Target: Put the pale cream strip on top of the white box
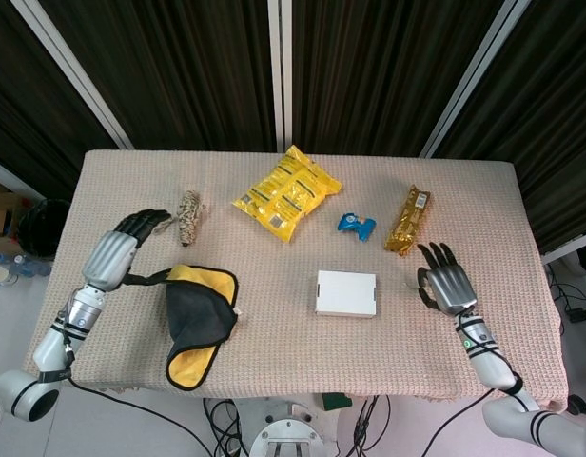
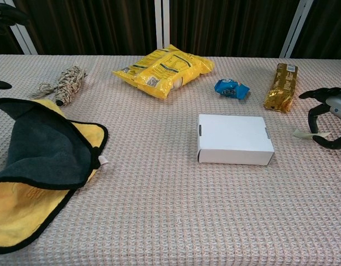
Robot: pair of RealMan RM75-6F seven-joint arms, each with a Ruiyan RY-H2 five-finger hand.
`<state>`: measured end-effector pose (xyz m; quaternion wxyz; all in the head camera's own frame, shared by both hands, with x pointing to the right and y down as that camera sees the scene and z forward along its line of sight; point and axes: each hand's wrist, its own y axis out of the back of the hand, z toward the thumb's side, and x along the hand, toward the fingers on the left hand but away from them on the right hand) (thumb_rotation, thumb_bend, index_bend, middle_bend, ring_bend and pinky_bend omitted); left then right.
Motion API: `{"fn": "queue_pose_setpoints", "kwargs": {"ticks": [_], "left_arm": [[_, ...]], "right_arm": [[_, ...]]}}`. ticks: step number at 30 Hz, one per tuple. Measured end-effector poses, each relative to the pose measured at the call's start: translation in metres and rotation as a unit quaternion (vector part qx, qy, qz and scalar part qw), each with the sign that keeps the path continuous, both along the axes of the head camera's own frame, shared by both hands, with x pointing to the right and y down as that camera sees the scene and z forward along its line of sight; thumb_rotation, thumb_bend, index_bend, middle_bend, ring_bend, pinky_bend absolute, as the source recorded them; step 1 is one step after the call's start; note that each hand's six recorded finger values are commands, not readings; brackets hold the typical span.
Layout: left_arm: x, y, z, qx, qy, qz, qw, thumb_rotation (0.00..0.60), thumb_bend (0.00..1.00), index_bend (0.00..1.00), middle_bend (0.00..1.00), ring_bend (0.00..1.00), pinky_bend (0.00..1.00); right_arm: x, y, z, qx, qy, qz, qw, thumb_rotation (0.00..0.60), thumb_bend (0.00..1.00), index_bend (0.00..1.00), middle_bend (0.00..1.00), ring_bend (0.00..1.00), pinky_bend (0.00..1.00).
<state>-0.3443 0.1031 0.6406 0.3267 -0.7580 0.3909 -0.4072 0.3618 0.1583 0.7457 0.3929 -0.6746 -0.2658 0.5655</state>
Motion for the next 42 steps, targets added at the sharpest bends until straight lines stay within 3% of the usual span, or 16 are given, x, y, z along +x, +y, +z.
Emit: {"fn": "queue_pose_setpoints", "kwargs": {"ticks": [12, 25, 42], "left_arm": [[-0.011, 0.002, -0.004, 0.002, -0.007, -0.01, 0.9999, 0.6, 0.0, 0.13, 0.12, 0.09, 0.14], [-0.049, 0.007, -0.013, 0.0, -0.028, -0.043, 0.9987, 0.6, 0.0, 0.13, 0.12, 0.09, 0.14], [-0.067, 0.013, -0.018, 0.001, -0.033, -0.059, 0.9977, 0.6, 0.0, 0.13, 0.12, 0.09, 0.14]], "right_arm": [[-0.011, -0.007, -0.012, 0.019, -0.03, 0.002, 0.9994, 0.6, 0.42, 0.63, 0.06, 0.0, 0.0], [-0.07, -0.008, -0.046, 0.044, -0.104, -0.048, 0.9924, 0.6, 0.43, 0.63, 0.07, 0.0, 0.0], [-0.141, -0.011, -0.038, 0.048, -0.093, -0.126, 0.9865, 0.6, 0.44, 0.63, 0.07, 0.0, 0.0]]}}
